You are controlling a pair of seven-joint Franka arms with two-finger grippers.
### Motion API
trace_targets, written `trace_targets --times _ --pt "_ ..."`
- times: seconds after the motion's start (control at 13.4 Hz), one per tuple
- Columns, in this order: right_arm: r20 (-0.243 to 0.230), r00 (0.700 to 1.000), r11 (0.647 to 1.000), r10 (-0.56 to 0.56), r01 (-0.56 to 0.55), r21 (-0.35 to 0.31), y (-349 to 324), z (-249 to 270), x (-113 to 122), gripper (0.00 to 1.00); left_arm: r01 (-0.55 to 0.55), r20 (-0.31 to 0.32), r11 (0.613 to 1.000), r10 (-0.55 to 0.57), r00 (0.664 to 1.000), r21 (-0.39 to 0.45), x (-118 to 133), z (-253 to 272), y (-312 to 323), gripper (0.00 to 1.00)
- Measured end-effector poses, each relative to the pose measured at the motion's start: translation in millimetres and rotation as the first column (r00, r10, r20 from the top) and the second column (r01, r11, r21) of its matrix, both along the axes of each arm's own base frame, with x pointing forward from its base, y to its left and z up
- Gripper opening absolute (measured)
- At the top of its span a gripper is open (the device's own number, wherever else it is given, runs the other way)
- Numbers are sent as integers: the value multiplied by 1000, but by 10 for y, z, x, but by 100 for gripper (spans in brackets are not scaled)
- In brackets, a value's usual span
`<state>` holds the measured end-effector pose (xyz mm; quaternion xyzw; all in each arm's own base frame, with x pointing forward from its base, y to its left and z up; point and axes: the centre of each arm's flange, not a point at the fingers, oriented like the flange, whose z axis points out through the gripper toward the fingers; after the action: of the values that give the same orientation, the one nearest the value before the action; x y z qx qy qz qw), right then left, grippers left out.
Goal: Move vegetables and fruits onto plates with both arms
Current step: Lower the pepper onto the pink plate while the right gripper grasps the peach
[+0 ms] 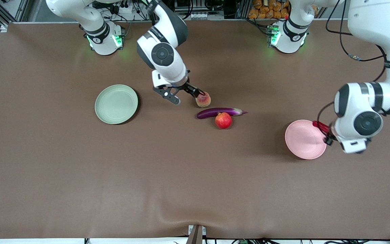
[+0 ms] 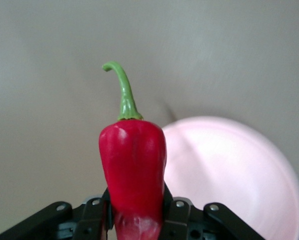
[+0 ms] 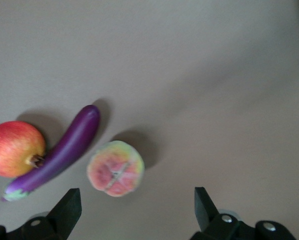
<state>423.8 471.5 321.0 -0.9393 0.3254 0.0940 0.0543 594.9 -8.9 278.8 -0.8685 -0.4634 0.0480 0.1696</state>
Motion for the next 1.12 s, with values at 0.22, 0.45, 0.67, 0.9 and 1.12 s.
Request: trace_targets --times 0.22,0.45,0.67,0.9,1.12 --pt "22 999 999 -37 37 8 202 -408 -46 100 27 -62 1000 -27 998 -4 -204 -359 -138 33" --pt "7 998 998 -63 63 -12 376 -710 -95 100 40 -74 999 -40 996 2 -208 -730 -147 33" --pt "10 997 997 -71 71 -15 512 -868 -175 100 46 -80 999 -45 996 8 -175 -927 -145 33" --pt "20 998 998 -68 68 -7 567 -941 -215 100 50 -88 999 -49 995 11 -174 -981 -161 43" --pt "28 998 998 -62 63 -5 607 -1025 -251 93 62 -73 998 -61 995 12 -94 -958 -232 76"
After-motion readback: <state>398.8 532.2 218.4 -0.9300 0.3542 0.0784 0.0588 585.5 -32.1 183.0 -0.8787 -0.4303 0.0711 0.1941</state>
